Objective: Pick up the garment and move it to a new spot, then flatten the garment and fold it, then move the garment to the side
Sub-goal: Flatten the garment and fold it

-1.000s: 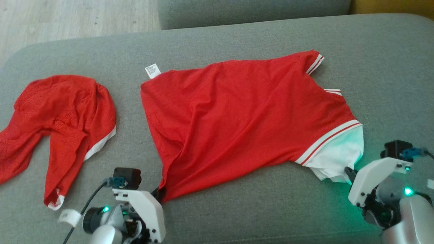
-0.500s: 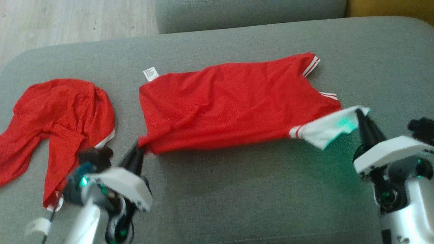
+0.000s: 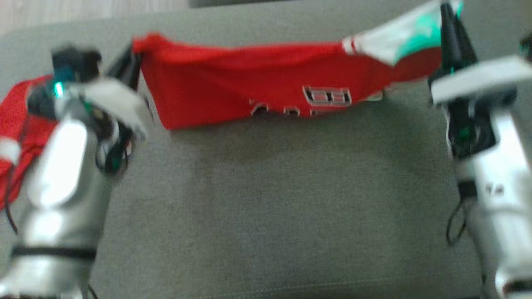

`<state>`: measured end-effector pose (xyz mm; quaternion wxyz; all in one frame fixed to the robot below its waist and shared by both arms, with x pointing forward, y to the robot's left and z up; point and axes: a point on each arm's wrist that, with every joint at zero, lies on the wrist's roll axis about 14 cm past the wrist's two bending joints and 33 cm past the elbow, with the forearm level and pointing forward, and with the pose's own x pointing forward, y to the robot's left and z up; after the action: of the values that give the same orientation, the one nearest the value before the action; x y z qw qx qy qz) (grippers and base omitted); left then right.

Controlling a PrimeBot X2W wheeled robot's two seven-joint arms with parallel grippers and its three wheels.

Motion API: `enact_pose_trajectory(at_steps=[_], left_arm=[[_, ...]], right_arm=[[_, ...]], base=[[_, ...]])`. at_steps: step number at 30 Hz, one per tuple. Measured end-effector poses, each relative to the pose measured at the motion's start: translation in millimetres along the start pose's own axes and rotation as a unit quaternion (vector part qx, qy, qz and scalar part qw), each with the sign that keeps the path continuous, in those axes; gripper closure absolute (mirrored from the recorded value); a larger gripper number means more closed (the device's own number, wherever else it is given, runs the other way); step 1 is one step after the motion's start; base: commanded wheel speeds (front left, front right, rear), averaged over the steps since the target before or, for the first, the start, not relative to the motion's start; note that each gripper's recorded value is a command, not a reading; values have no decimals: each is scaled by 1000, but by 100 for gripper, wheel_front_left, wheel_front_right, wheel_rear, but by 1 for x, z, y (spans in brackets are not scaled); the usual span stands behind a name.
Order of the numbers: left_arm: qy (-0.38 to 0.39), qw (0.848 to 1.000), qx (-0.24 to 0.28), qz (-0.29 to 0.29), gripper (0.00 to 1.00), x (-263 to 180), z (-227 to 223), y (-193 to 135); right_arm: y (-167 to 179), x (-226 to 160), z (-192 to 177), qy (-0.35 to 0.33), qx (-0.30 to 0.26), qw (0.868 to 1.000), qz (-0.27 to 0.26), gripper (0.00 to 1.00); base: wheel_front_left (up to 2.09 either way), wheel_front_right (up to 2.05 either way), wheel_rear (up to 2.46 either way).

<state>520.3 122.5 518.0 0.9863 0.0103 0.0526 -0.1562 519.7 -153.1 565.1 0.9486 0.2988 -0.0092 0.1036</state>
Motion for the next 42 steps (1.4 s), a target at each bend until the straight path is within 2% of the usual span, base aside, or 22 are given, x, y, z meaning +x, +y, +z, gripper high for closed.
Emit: enact_pose_trajectory(at_steps=[5,7,8,13,21,27,30,34,38,42], left_arm=[[-30,1000,3,-2,100,53,47,10],[-46,999,-8,1,100,71,68,14],[-46,999,-8,1,100,71,68,14],[-101,995,19,1,100,104,125,22],[-221,974,49,-2,100,123,233,26],[-243,968,55,13,100,129,266,38],[-225,973,39,22,100,138,253,47],[-189,982,9,29,100,149,221,56],[-130,991,-9,24,100,153,170,52],[-69,997,-12,16,100,145,118,46]], right_arm=[[21,56,36,-31,-14,999,30,100],[28,76,50,-40,-38,998,42,100],[28,76,50,-40,-38,998,42,100],[52,116,92,-87,-54,992,69,100],[115,149,176,-193,-67,970,134,100],[139,157,213,-236,-83,954,162,100],[147,163,208,-229,-93,953,173,100],[139,174,174,-179,-101,963,171,100],[116,174,125,-113,-109,975,156,100],[88,161,84,-61,-90,985,132,100]], base=[[0,0,0],[0,0,0],[0,0,0],[0,0,0],[0,0,0],[0,0,0],[0,0,0],[0,0,0],[0,0,0],[0,0,0]])
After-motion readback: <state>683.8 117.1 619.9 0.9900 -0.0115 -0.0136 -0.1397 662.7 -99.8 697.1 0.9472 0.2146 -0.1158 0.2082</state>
